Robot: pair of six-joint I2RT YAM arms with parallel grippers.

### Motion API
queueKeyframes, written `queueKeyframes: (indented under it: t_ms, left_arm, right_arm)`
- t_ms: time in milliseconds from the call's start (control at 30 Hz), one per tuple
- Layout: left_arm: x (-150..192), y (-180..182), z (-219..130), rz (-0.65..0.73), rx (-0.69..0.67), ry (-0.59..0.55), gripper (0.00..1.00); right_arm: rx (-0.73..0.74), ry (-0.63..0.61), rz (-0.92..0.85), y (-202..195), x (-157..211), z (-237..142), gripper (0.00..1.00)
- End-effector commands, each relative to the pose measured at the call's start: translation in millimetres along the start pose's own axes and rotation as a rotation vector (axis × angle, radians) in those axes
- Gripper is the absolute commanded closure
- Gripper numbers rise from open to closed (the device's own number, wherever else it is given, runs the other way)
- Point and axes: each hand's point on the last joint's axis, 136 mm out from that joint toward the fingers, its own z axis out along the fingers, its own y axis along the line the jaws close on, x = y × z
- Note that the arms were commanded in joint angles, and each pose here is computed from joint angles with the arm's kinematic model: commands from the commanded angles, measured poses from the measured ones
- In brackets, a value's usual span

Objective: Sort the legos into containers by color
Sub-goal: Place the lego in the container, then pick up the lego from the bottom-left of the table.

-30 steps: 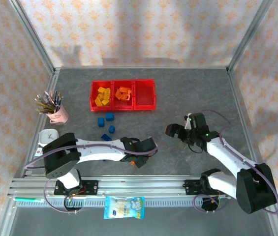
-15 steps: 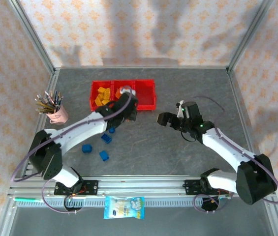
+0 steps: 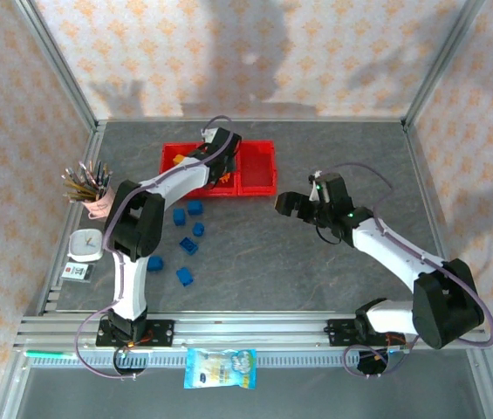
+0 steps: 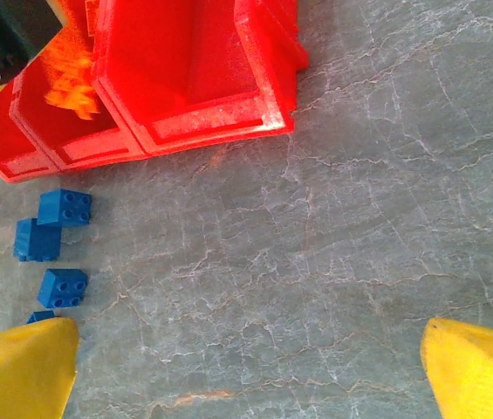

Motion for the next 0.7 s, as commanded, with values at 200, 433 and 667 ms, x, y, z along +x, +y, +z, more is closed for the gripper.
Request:
queueKeyframes:
  t_ms: [200,433,667]
  left_arm:
    - [-51.5,-0.8,-77.4,-0.070,0.120,-0.128,0.37]
    - [-24.4,21.2,-131.7,-0.088,0.236,-0.117,0.30]
    - [25.6,57.7,-162.2,-0.107,0.270,-0.073,0.20]
  right_arm:
    - [0.009,-0.037,-0.107,21.3,-8.5,1.5,0.00]
    - [-0.009,-0.035,-0.213,52.3,2.6,3.5,0.00]
    - [-0.052,-0.042,-0.348,103.7,36.6,10.1,0.00]
